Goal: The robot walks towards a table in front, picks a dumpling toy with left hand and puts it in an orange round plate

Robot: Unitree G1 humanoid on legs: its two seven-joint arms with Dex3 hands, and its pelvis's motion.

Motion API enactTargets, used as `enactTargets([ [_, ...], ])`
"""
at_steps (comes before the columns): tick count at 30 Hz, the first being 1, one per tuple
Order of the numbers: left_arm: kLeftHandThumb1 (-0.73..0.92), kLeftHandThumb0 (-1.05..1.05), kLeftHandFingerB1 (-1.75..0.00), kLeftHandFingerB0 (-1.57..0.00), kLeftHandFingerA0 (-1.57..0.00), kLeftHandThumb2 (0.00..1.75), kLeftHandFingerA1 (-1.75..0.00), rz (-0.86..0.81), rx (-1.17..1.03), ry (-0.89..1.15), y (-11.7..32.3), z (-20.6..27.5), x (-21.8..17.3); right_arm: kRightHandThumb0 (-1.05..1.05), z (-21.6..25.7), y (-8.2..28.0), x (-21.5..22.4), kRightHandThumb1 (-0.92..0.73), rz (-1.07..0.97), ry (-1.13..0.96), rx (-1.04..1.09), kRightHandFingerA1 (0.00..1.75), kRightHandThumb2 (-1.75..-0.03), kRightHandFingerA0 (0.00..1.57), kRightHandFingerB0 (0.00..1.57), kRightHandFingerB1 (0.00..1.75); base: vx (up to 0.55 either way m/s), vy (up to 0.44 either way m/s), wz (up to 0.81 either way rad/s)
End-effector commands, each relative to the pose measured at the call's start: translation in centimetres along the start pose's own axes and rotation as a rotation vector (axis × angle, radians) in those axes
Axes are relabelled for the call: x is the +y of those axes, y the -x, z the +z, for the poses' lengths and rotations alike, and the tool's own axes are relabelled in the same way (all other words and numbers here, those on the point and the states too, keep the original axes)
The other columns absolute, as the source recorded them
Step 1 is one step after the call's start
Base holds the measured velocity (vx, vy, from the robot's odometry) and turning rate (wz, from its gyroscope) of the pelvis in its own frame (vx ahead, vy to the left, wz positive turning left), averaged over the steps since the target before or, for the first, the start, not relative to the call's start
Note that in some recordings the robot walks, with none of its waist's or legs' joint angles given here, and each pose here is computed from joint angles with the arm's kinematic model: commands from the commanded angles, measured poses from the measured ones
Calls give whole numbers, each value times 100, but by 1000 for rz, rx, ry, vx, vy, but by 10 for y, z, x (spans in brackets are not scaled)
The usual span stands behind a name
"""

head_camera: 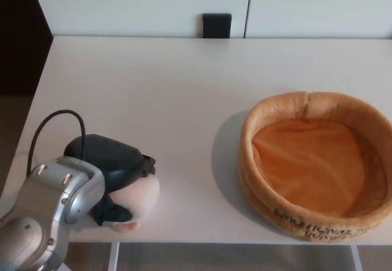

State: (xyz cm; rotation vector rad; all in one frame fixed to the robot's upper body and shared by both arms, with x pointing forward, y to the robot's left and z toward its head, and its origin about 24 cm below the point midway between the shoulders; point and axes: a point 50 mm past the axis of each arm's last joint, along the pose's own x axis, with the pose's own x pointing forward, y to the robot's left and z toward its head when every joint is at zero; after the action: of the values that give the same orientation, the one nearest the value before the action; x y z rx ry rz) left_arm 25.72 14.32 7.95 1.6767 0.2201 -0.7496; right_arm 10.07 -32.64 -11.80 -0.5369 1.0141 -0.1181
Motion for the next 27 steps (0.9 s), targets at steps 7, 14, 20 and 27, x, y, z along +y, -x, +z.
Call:
enactTargets([
  [7, 92, -25, -63, -77, -65, 69, -159, 219, -95, 12, -4, -5, -18, -67, 1, -1, -5, -60, 30, 7, 13, 62, -97, 52, 32, 50, 0, 0, 0],
  [14, 92, -30, -55, -98, -103, 72, -99, 295, -152, 551, -3, -13, -18, -70, -1, 0, -5, -61, 33, -17, 12, 62, -97, 54, 34, 50, 0, 0, 0],
  [20, 78, -31, -57, -97, -108, 62, -87, 314, -286, 1367, -5, -30, -8, -67, 0, -1, -5, -76, 33, -9, 16, 50, -63, 57, 40, 36, 0, 0, 0],
  [27, 58, -18, -56, -99, -120, 58, -64, 223, -563, 1972, -1, -51, 20, -66, -3, 0, -5, -76, 32, -14, 31, 50, -63, 56, 40, 34, 0, 0, 0],
])
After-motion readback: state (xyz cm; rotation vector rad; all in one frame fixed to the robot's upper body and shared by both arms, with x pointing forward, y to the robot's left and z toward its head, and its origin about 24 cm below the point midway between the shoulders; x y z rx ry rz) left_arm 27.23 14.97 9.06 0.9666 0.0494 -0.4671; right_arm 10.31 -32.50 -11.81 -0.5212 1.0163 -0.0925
